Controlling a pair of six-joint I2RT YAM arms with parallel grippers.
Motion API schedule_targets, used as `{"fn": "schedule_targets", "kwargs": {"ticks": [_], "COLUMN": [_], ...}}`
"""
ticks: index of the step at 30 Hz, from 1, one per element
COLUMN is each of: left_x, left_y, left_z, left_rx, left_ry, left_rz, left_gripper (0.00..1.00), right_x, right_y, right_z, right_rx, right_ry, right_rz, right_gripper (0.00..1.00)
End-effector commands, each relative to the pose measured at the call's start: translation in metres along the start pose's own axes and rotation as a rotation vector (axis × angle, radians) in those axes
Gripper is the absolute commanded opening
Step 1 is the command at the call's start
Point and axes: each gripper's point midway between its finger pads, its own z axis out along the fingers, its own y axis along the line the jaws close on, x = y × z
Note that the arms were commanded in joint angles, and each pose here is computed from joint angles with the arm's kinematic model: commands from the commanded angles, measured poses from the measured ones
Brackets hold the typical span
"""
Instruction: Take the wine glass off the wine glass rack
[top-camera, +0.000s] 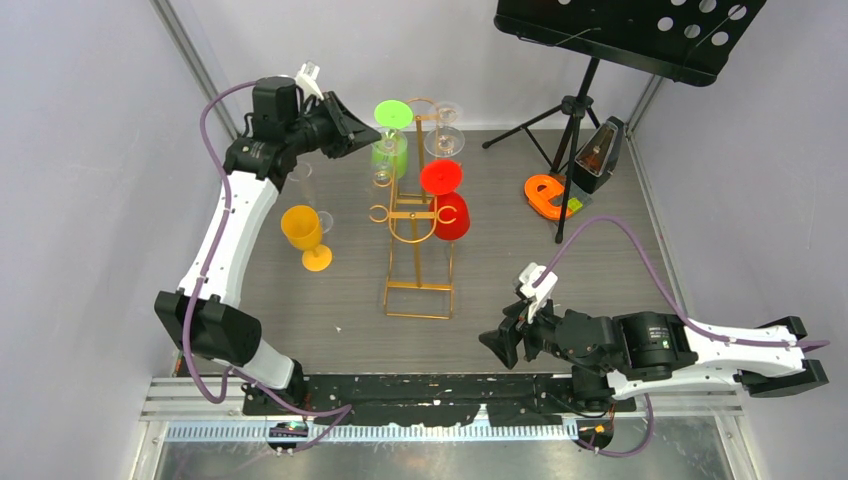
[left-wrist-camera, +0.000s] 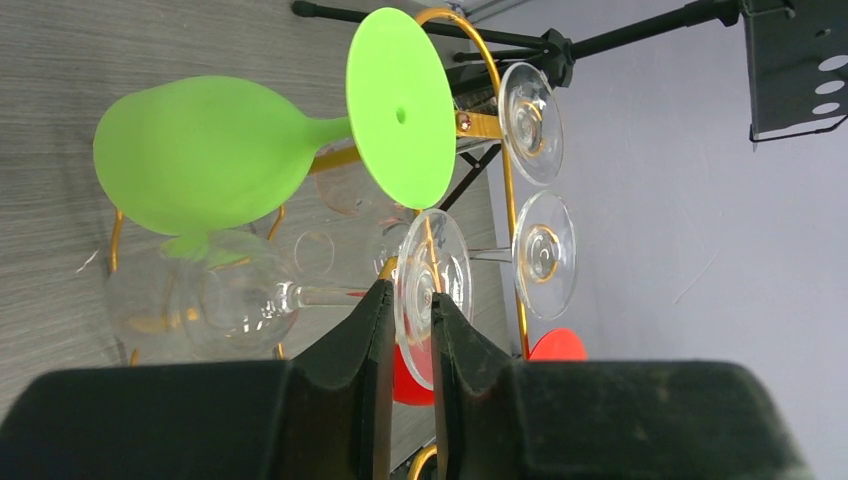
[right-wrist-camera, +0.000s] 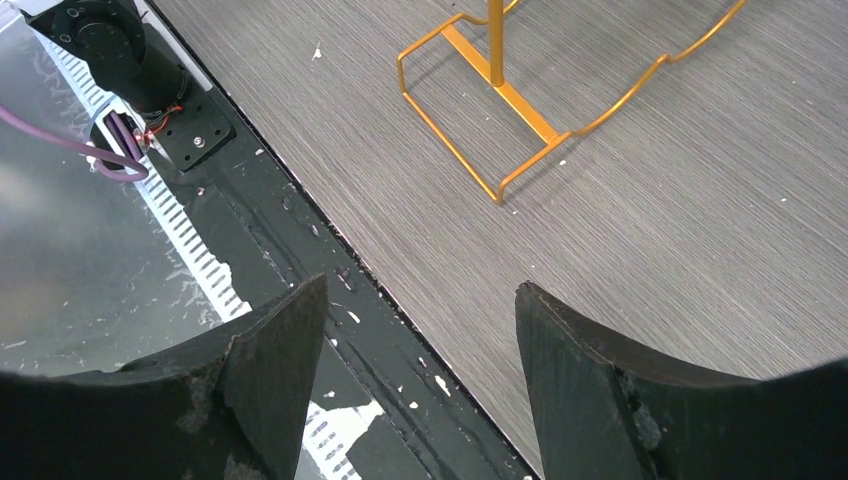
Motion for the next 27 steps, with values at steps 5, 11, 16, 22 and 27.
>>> {"fn": "schedule_targets", "kwargs": {"ticks": [5,11,16,22,27], "left_x": [-0.012,-0.007,-0.006,-0.001,0.003], "left_y": [-0.040,-0.045,-0.050,-0.049,-0.046], "left_z": [-0.016,-0.011,-0.007,0.000,0.005], "left_rx": [0.126,0.155,0.173,0.172,0.163], "left_ry": [-0.040,-0.023,-0.012,0.007,0.025], "left_rz": [0.059,0.052,0.047,0.043,0.039], "left_gripper": [0.14,0.13,0.14,0.14,0.15], "right_x": [-0.008,-0.007,-0.006,-0.003,-0.001], "right_y": [0.005,0.005,0.004,0.003,0.002], "right_z": [0.005,0.006,0.005,0.005,0.005], "right_rx": [0.005,0.006,0.005,0.005,0.009], "right_ry": [-0.028,-0.028,-0.029,-0.028,-0.025], "right_rz": [0.014,0.019,0.028,0.036,0.038], "right_gripper": [0.75,0.75,0.75,0.75,0.75]}}
